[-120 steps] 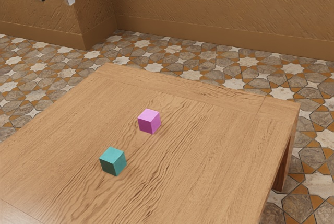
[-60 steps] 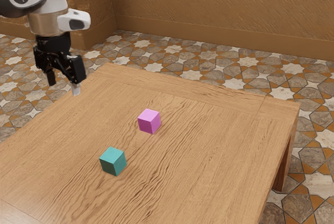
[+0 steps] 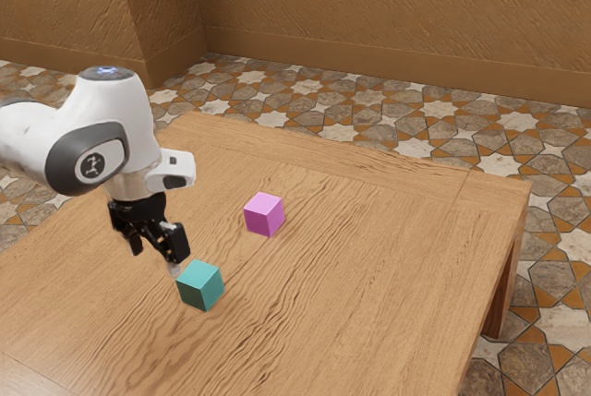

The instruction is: Pick up the blue block with one arm, and put the blue block on the pink block with one arm

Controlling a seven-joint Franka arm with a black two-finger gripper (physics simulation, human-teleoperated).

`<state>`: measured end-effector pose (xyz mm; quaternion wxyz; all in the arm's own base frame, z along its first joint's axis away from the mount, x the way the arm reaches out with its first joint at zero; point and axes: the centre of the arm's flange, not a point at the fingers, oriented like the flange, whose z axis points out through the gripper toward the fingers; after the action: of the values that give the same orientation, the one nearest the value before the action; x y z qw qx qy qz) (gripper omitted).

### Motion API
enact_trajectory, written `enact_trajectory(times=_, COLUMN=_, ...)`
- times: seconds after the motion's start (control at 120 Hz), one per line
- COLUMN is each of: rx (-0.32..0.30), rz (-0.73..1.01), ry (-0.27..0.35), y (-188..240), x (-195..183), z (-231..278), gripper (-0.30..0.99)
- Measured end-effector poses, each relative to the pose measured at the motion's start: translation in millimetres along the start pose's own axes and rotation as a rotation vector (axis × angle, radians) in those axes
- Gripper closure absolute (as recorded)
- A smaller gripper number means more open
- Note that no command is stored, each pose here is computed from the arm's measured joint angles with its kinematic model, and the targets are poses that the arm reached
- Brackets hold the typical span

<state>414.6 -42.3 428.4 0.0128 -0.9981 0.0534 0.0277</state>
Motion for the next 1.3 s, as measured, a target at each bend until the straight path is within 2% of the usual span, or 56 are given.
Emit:
enact_trajectory(times=0.108, rx=-0.003, rz=0.003, ry=0.013, y=1.4, x=7.4, z=18.8, gripper=0.0)
enact_trajectory(times=0.25, rx=-0.012, rz=0.004, ry=0.001, y=1.7, x=20.7, z=49.6, gripper=0.0)
enact_trajectory(times=0.542, rx=-0.02, rz=-0.007, ry=0.04, y=-6.3, x=44.8, z=55.9, gripper=0.0)
enact_trajectory(times=0.8, rx=-0.029, rz=-0.025, ry=0.004, y=-16.3, x=56.3, z=83.2, gripper=0.0)
enact_trajectory(times=1.3, rx=-0.034, rz=-0.045, ry=-0.016, y=-30.3, x=82.0, z=104.8, gripper=0.0)
